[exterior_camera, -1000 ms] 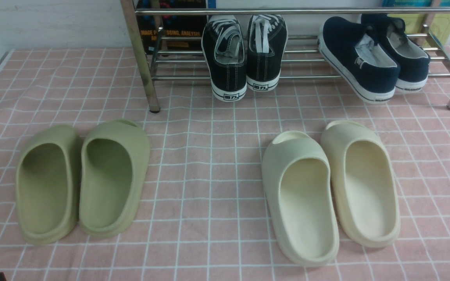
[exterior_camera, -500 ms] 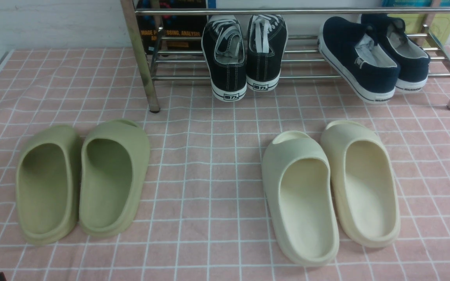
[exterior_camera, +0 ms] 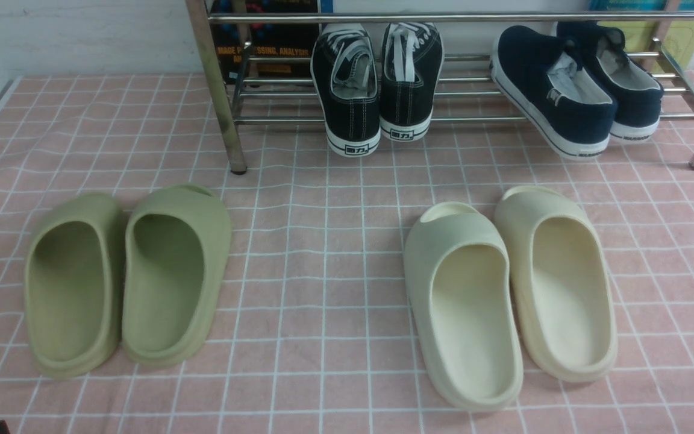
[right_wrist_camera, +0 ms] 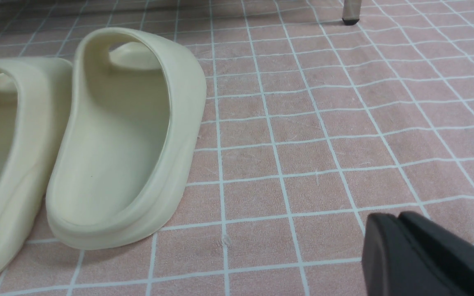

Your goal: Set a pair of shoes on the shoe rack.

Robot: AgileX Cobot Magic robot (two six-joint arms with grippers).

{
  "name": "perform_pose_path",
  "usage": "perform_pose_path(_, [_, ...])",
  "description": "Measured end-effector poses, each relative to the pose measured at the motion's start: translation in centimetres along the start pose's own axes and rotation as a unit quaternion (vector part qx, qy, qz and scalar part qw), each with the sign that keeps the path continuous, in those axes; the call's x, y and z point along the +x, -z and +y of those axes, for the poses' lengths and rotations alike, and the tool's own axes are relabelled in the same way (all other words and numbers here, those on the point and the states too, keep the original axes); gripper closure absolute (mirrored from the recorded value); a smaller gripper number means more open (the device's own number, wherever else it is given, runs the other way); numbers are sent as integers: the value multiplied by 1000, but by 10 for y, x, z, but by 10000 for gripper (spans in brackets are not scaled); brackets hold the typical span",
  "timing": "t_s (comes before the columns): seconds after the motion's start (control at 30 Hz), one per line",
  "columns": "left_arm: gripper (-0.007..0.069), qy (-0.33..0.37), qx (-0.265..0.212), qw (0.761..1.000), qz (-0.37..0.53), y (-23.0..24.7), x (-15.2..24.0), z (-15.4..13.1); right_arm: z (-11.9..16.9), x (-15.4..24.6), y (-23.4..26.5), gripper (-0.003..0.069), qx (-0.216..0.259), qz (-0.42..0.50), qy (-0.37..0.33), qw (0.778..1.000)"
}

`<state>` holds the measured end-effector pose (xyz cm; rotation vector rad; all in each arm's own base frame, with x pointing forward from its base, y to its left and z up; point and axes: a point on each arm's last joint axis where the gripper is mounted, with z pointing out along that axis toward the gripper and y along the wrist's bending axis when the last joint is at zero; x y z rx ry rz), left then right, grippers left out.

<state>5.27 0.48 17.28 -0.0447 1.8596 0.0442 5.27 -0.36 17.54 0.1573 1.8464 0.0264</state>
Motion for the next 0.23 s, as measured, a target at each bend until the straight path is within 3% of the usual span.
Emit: perform_pose_path(0.23, [386, 0, 0, 1000, 0, 0, 0, 0, 0, 0, 0, 608, 0, 0, 0, 1000])
